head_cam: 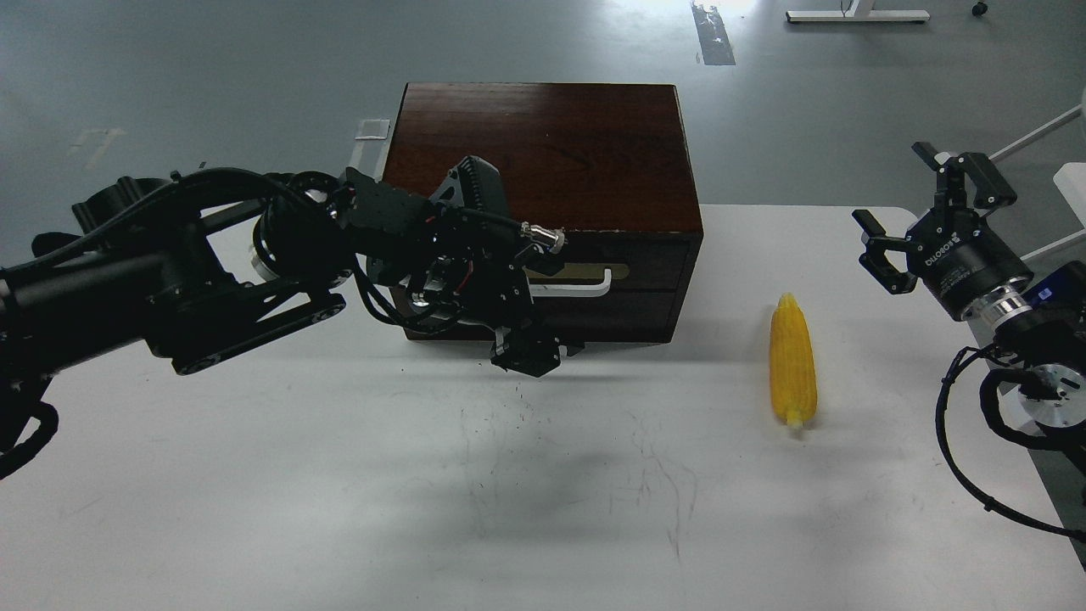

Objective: Put corn in drawer with both arms

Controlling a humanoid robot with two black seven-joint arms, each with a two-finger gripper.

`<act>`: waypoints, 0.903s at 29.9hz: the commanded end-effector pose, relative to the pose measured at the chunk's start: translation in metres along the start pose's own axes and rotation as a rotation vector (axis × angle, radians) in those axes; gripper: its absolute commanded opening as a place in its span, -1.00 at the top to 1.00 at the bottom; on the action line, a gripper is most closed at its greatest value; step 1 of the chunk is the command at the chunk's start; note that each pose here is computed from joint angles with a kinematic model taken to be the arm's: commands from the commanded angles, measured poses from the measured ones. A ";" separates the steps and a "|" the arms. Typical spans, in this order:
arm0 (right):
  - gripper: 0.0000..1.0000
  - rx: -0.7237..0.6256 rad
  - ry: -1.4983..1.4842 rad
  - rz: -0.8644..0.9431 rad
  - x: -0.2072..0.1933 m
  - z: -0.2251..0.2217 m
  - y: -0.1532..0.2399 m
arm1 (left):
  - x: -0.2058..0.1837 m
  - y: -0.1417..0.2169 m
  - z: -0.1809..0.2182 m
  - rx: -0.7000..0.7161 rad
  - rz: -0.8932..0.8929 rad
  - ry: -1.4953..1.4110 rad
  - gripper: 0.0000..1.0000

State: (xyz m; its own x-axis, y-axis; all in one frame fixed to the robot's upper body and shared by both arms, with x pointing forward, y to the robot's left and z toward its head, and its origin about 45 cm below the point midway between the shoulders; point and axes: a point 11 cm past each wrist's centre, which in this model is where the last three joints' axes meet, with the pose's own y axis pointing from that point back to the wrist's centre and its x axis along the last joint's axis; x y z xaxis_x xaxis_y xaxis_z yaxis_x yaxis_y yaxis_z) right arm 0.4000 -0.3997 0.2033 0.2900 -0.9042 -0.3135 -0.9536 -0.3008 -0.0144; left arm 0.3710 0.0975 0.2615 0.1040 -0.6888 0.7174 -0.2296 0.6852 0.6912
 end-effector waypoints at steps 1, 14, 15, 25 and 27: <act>-1.00 -0.001 0.000 0.002 0.001 0.000 0.001 | -0.003 -0.004 -0.006 0.014 -0.011 0.014 -0.98; -1.00 -0.002 0.001 0.002 0.001 0.000 0.001 | -0.009 -0.009 -0.014 0.031 -0.002 0.029 -0.98; -1.00 -0.002 -0.001 0.001 0.000 0.001 0.001 | -0.010 -0.010 -0.013 0.030 -0.003 0.031 -0.98; -1.00 -0.001 0.000 0.002 0.001 0.000 0.001 | -0.024 -0.016 -0.007 0.012 -0.034 0.041 -0.98; -1.00 -0.001 0.000 0.002 0.001 0.000 0.001 | -0.026 -0.017 -0.005 0.008 -0.038 0.037 -0.98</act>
State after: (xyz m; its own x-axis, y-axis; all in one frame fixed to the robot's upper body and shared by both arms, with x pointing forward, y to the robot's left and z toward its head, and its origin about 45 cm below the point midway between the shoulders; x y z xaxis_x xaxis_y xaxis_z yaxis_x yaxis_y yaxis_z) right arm 0.3990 -0.4010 0.2028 0.2878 -0.9050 -0.3133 -0.9541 -0.2991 -0.0126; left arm 0.3796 0.1046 0.2354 0.1505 -0.6973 0.7008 -0.2403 0.6618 0.7102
